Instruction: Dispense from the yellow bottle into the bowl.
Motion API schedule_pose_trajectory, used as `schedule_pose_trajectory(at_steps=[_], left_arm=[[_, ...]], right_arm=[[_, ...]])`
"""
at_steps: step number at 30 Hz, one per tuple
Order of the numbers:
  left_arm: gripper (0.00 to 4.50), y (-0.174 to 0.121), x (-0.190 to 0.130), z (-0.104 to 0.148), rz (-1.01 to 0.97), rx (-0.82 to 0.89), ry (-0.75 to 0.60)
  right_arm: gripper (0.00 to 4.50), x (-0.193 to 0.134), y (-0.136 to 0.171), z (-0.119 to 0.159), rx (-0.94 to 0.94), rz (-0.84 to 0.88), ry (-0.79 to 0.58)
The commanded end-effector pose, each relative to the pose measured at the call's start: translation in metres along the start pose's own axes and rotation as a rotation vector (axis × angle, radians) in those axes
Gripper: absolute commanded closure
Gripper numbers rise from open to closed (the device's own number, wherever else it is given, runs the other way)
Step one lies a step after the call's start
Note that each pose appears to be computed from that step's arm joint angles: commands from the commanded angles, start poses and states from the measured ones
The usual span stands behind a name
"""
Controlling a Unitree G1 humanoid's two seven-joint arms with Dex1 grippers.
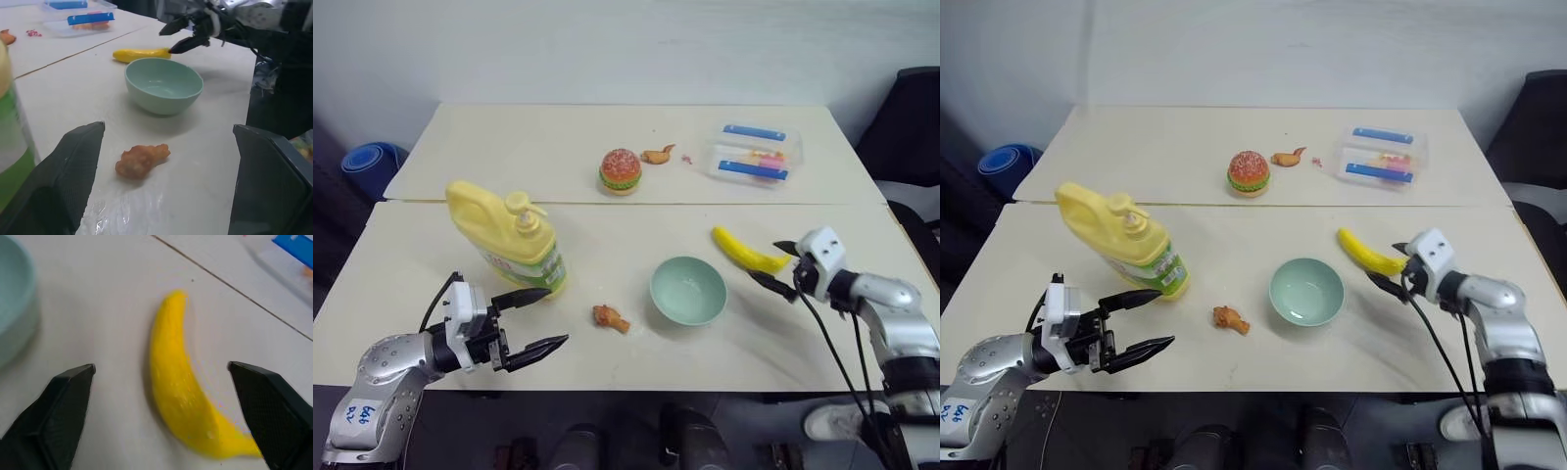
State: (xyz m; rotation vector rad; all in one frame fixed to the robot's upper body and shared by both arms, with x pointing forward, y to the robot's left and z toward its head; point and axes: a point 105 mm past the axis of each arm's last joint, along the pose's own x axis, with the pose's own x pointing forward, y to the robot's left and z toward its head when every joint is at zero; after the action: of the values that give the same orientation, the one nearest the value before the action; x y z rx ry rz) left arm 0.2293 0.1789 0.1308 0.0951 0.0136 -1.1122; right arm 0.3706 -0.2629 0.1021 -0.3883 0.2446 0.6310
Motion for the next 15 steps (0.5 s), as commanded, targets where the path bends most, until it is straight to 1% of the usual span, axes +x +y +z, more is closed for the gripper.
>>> schedule_pose_trajectory(at_steps=[1,4,5,6,8,11,13,14,15], left_arm=[[0.01,-0.002,0.001,0.004,-0.010,0.013,-0.014],[0.01,-0.004,0.001,0.003,-0.012,0.002,-0.010],[0.00,-0.004,0.001,0.003,-0.015,-0.001,-0.008],[0.00,-0.005,0.002,0.003,-0.019,-0.003,-0.008],[0.00,-0.006,0.001,0.003,-0.024,-0.002,-0.008],[0.00,-0.010,0.002,0.006,-0.038,-0.014,-0.026],[0.00,-0.012,0.002,0.006,-0.042,-0.018,-0.021],[0.00,-0.013,0.001,0.004,-0.044,-0.020,-0.015],[0.00,-0.014,-0.001,0.003,-0.043,-0.025,-0.009]], right_arm=[[0.00,0.009,-0.005,-0.005,-0.024,0.021,0.048],[0.00,0.022,-0.010,-0.009,0.007,0.018,0.112],[0.38,0.023,-0.009,-0.013,0.015,0.032,0.138],[0.60,0.023,-0.007,-0.016,0.028,0.049,0.152],[1.28,0.024,-0.005,-0.016,0.036,0.072,0.150],[2.34,0.017,-0.019,-0.006,0.007,0.014,0.100],[3.04,0.008,-0.025,0.001,0.002,0.007,0.047],[3.20,0.000,-0.029,0.002,0.022,-0.001,0.023],[3.20,-0.010,-0.035,0.003,0.036,-0.017,0.008]])
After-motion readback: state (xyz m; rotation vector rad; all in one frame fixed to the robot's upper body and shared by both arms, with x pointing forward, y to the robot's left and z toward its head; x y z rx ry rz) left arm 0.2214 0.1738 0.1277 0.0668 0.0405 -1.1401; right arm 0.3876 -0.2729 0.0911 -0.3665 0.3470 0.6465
